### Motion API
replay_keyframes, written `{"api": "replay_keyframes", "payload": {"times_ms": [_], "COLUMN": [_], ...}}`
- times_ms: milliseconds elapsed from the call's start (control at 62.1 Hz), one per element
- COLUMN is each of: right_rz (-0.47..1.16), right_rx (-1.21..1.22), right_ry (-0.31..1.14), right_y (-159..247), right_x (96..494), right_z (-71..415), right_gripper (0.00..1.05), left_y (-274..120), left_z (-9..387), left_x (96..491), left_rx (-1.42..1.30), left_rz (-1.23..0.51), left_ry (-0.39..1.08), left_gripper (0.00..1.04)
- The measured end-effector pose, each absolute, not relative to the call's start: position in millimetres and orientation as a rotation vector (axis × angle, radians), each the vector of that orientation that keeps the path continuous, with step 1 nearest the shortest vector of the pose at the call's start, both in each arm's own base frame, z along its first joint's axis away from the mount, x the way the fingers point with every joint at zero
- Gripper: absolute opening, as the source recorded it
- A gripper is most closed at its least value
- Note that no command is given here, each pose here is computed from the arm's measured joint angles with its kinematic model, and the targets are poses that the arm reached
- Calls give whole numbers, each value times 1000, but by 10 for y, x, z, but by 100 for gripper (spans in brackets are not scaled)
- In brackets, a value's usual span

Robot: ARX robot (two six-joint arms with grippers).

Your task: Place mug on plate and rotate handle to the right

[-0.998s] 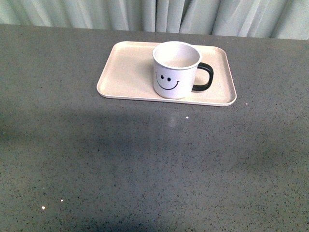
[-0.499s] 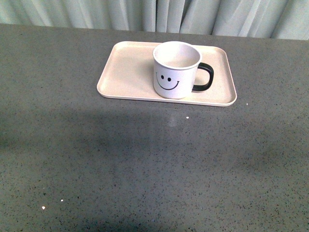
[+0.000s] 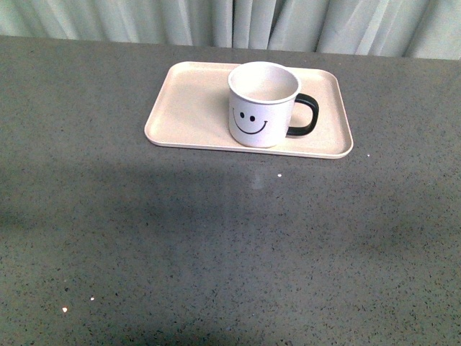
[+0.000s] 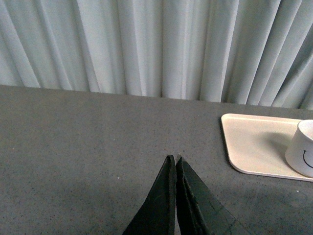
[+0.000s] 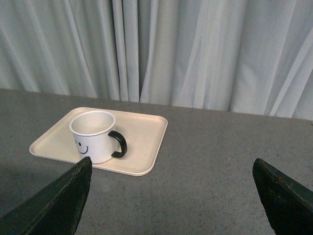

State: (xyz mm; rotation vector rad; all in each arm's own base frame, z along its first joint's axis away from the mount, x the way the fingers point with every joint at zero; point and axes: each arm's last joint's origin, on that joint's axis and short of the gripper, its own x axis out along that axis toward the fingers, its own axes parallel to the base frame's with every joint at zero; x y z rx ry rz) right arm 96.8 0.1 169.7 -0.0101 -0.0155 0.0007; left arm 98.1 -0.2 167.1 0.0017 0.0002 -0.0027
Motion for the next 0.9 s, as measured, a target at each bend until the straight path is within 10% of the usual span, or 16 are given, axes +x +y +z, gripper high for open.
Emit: {"api": "replay_keyframes", "payload": {"times_ms": [258, 386, 515, 724, 901], "right_rz": [1, 6, 254, 268, 415], "right_rx": [-10, -11, 34, -34, -95], "right_ry": [-15, -11, 535, 588, 748], "right_y": [1, 1, -126, -550, -89], "right_x": [968, 970, 1120, 2516, 3451], "right_z": [1697, 1697, 1834, 2478, 2292], "right_gripper": [96, 96, 95, 96, 95], "left_y": [-2, -2, -2, -2, -2], "left_z": [1667, 1667, 1667, 1667, 1667], "left_x": [979, 979, 979, 979, 979], "left_rx": [2, 1, 2, 2, 2], "left_rz": [-2, -2, -3, -2, -2], "left_ry": [4, 4, 3, 3, 3], "left_gripper": [1, 25, 47, 95, 95]}}
